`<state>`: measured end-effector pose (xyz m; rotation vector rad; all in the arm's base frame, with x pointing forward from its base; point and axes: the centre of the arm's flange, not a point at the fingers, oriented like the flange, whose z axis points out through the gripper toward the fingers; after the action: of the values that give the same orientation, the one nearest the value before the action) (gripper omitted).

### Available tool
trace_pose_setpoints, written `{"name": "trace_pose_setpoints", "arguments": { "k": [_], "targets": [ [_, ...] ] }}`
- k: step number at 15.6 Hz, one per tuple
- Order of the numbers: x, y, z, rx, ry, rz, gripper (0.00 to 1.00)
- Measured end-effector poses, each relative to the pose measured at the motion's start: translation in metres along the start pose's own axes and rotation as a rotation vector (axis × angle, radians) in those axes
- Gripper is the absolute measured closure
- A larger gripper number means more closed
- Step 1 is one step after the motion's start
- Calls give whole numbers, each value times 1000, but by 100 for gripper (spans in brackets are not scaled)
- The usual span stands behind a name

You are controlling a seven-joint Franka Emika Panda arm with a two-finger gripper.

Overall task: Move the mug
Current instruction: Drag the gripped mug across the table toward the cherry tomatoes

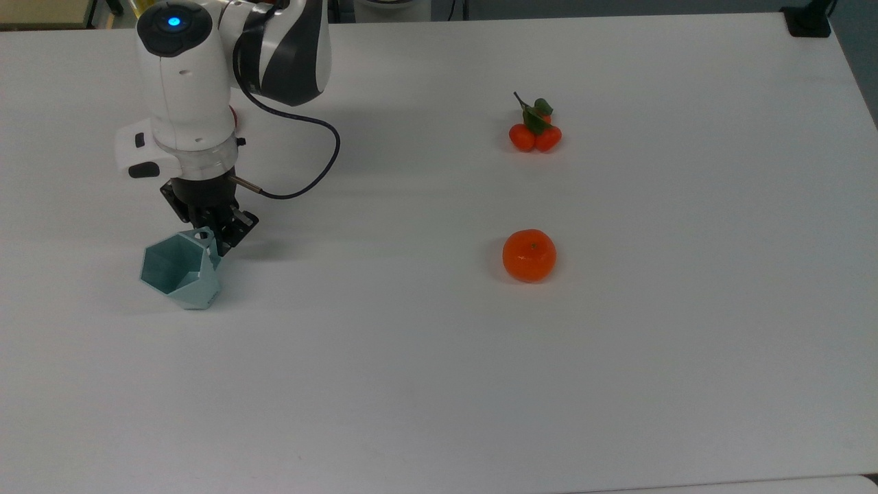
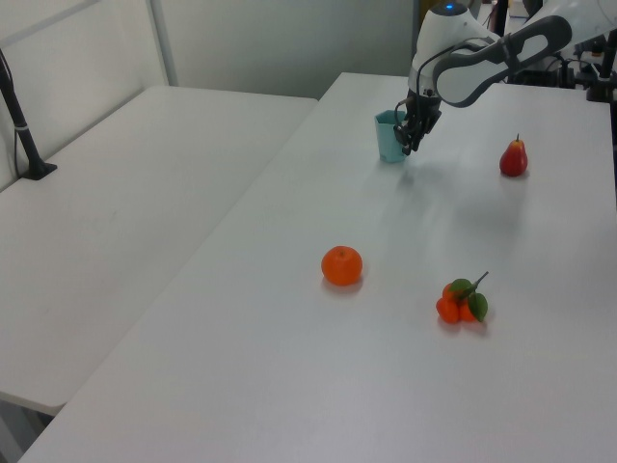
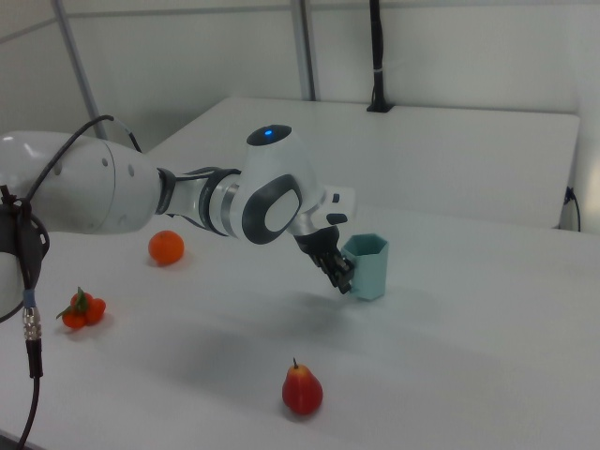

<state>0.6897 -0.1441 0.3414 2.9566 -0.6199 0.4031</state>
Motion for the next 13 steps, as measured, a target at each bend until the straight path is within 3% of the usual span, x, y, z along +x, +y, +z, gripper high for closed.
{"name": "trace_pose_setpoints", "arguments": {
  "k": [4,7,10,13],
  "targets": [
    [1,-9,-11,12,15,-10,77],
    [-16,-38,-46,20,-42,-55,77],
    [-58,-79,-78,27,-98,-119,77],
    [-118,-118,-94,28,-137,-167,77]
  ]
}}
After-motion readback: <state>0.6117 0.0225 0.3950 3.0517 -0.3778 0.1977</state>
